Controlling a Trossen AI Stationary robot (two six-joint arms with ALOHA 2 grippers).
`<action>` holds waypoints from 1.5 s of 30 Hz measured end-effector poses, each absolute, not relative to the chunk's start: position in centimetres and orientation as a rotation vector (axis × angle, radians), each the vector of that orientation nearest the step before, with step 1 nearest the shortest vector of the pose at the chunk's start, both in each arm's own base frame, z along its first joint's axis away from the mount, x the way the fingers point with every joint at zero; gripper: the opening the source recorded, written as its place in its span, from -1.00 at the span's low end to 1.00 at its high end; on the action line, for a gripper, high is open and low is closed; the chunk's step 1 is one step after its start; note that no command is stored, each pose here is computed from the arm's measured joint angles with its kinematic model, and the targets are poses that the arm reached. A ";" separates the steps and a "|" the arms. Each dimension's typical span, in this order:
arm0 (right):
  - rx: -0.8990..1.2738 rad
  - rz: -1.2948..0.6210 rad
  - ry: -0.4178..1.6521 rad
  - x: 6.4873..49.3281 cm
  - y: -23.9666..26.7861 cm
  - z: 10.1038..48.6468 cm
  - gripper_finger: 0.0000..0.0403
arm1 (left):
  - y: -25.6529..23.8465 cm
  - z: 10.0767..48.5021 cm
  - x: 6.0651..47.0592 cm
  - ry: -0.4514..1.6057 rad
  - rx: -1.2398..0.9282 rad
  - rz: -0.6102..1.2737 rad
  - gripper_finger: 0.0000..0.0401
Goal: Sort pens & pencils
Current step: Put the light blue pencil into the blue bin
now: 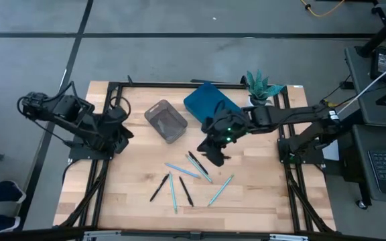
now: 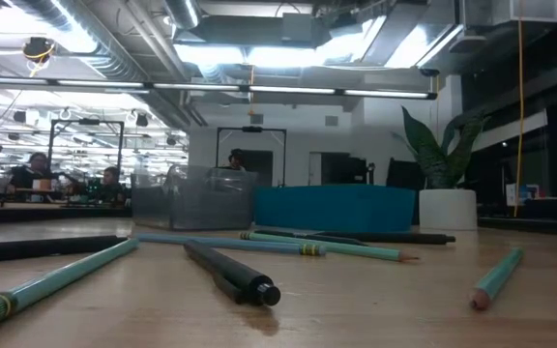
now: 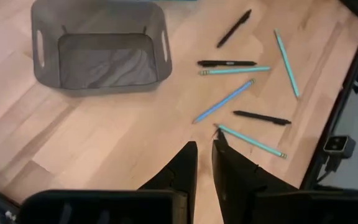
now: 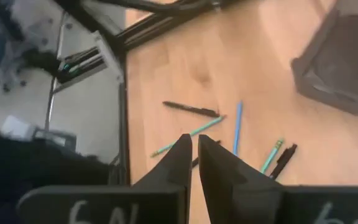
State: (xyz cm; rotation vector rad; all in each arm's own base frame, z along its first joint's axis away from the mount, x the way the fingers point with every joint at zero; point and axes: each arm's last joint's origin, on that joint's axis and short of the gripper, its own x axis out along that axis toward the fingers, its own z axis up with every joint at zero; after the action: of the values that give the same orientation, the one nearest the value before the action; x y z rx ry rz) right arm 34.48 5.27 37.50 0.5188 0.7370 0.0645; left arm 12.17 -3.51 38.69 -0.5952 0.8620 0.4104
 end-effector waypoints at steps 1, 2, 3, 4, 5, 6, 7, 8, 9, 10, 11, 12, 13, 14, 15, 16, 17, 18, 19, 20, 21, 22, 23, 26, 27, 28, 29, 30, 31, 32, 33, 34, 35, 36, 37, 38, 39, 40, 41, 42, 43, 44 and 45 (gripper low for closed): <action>0.535 0.045 0.740 34.7 5.3 37.3 -0.85 | -3.6 38.7 12.1 0.853 -0.596 0.417 -0.78; 0.554 0.020 0.748 34.9 5.4 36.9 -0.85 | -3.8 38.7 12.1 0.842 -0.599 0.427 -0.78; 0.567 0.008 0.759 35.1 5.4 36.6 -0.85 | -3.9 38.7 12.0 0.833 -0.600 0.432 -0.78; 0.578 0.000 0.771 35.3 5.5 36.3 -0.85 | -4.0 38.7 12.0 0.829 -0.596 0.431 -0.78; 0.586 -0.006 0.779 35.5 5.5 36.1 -0.85 | -4.1 38.7 11.9 0.827 -0.590 0.426 -0.78; 0.596 -0.011 0.784 35.6 5.6 35.9 -0.85 | -4.2 38.7 11.9 0.825 -0.584 0.422 -0.78; 0.602 -0.014 0.789 35.7 5.7 35.8 -0.85 | -4.3 38.8 11.9 0.824 -0.578 0.417 -0.78; 0.607 -0.015 0.792 35.7 5.8 35.7 -0.85 | -4.4 38.8 11.8 0.825 -0.574 0.411 -0.78; 0.617 -0.019 0.798 35.8 5.9 35.5 -0.85 | -4.5 38.8 11.8 0.827 -0.571 0.404 -0.78; 0.619 -0.018 0.803 35.9 6.1 35.4 -0.85 | -4.6 38.8 11.8 0.829 -0.566 0.396 -0.78; 0.617 -0.014 0.809 36.0 6.3 35.3 -0.85 | -4.7 38.7 11.8 0.833 -0.555 0.385 -0.78; 0.612 -0.008 0.814 35.9 6.5 35.2 -0.85 | -5.0 38.7 12.0 0.836 -0.538 0.367 -0.78; 0.596 0.011 0.824 35.9 6.9 35.1 -0.85 | -5.2 38.7 12.2 0.835 -0.516 0.338 -0.78; 0.580 0.043 0.835 35.9 7.2 35.0 -0.85 | -5.6 38.8 12.5 0.837 -0.489 0.297 -0.78; 0.568 0.080 0.845 35.8 7.6 35.0 -0.85 | -6.0 38.8 12.8 0.841 -0.460 0.249 -0.78; 0.553 0.115 0.863 35.7 7.9 34.9 -0.85 | -6.4 38.8 13.0 0.841 -0.432 0.198 -0.78; 0.546 0.152 0.886 35.6 8.3 34.8 -0.85 | -6.8 38.9 13.2 0.835 -0.406 0.152 -0.78; 0.535 0.187 0.903 35.5 8.6 34.6 -0.85 | -7.2 39.0 13.5 0.827 -0.381 0.111 -0.78; 0.525 0.219 0.914 35.5 9.0 34.5 -0.85 | -7.7 39.0 13.8 0.825 -0.355 0.073 -0.78; 0.512 0.239 0.924 35.4 9.3 34.5 -0.85 | -8.1 38.9 14.1 0.827 -0.336 0.038 -0.78; 0.497 0.246 0.944 35.2 9.6 34.3 -0.85 | -8.4 38.9 14.4 0.831 -0.321 0.009 -0.78; 0.479 0.254 0.962 35.0 9.9 34.2 -0.85 | -8.7 38.8 14.6 0.837 -0.305 -0.010 -0.78; 0.467 0.259 0.979 34.9 10.1 34.0 -0.85 | -9.0 38.7 14.8 0.845 -0.292 -0.018 -0.78; 0.440 0.264 1.031 34.5 10.6 33.5 -0.85 | -9.5 38.2 15.4 0.874 -0.257 -0.022 -0.78; 0.437 0.261 1.046 34.5 10.7 33.3 -0.85 | -9.7 38.0 15.6 0.884 -0.248 -0.019 -0.78; 0.435 0.263 1.052 34.6 10.9 33.1 -0.85 | -9.8 37.8 15.8 0.893 -0.240 -0.016 -0.78; 0.431 0.263 1.064 34.6 11.0 33.0 -0.85 | -9.9 37.7 16.0 0.902 -0.234 -0.015 -0.78; 0.427 0.259 1.086 34.5 11.2 32.7 -0.85 | -10.1 37.5 16.2 0.915 -0.223 -0.012 -0.78; 0.425 0.255 1.100 34.6 11.2 32.4 -0.85 | -10.1 37.3 16.3 0.932 -0.211 -0.006 -0.78; 0.421 0.256 1.110 34.6 11.3 32.2 -0.85 | -10.2 37.1 16.4 0.948 -0.202 0.001 -0.78; 0.413 0.251 1.134 34.6 11.5 31.9 -0.85 | -10.3 36.9 16.5 0.962 -0.193 0.007 -0.78; 0.401 0.249 1.161 34.6 11.5 31.5 -0.85 | -10.4 36.7 16.6 0.977 -0.186 0.014 -0.78; 0.381 0.255 1.179 34.6 11.7 31.1 -0.85 | -10.5 36.5 16.8 0.986 -0.183 0.020 -0.78; 0.355 0.265 1.196 34.6 11.8 30.8 -0.85 | -10.6 36.4 16.9 0.991 -0.181 0.025 -0.78; 0.326 0.273 1.224 34.6 11.9 30.4 -0.85 | -10.7 36.2 17.2 0.996 -0.182 0.034 -0.78; 0.295 0.286 1.248 34.5 12.0 30.0 -0.85 | -10.9 36.1 17.4 1.000 -0.189 0.044 -0.78; 0.258 0.308 1.261 34.5 12.2 29.7 -0.85 | -11.1 35.9 17.6 1.007 -0.195 0.055 -0.78; 0.222 0.328 1.277 34.4 12.3 29.4 -0.85 | -11.3 35.6 17.9 1.016 -0.205 0.070 -0.78; 0.180 0.352 1.297 34.3 12.5 29.1 -0.85 | -11.6 35.3 18.1 1.026 -0.217 0.084 -0.78; 0.141 0.377 1.315 34.1 12.6 28.9 -0.85 | -11.9 35.0 18.4 1.040 -0.226 0.098 -0.78; 0.104 0.402 1.326 33.9 12.8 28.8 -0.85 | -12.2 34.7 18.7 1.053 -0.232 0.111 -0.78; 0.075 0.423 1.338 33.8 12.9 28.6 -0.85 | -12.6 34.3 19.0 1.069 -0.239 0.122 -0.78; 0.059 0.448 1.345 33.7 13.0 28.4 -0.85 | -13.0 33.9 19.2 1.088 -0.249 0.130 -0.78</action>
State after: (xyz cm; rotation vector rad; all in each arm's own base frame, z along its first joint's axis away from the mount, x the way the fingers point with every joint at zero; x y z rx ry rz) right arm 33.67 12.99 28.41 0.0588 1.3455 0.4482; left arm 19.23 -13.01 33.89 -0.2491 1.0880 0.1302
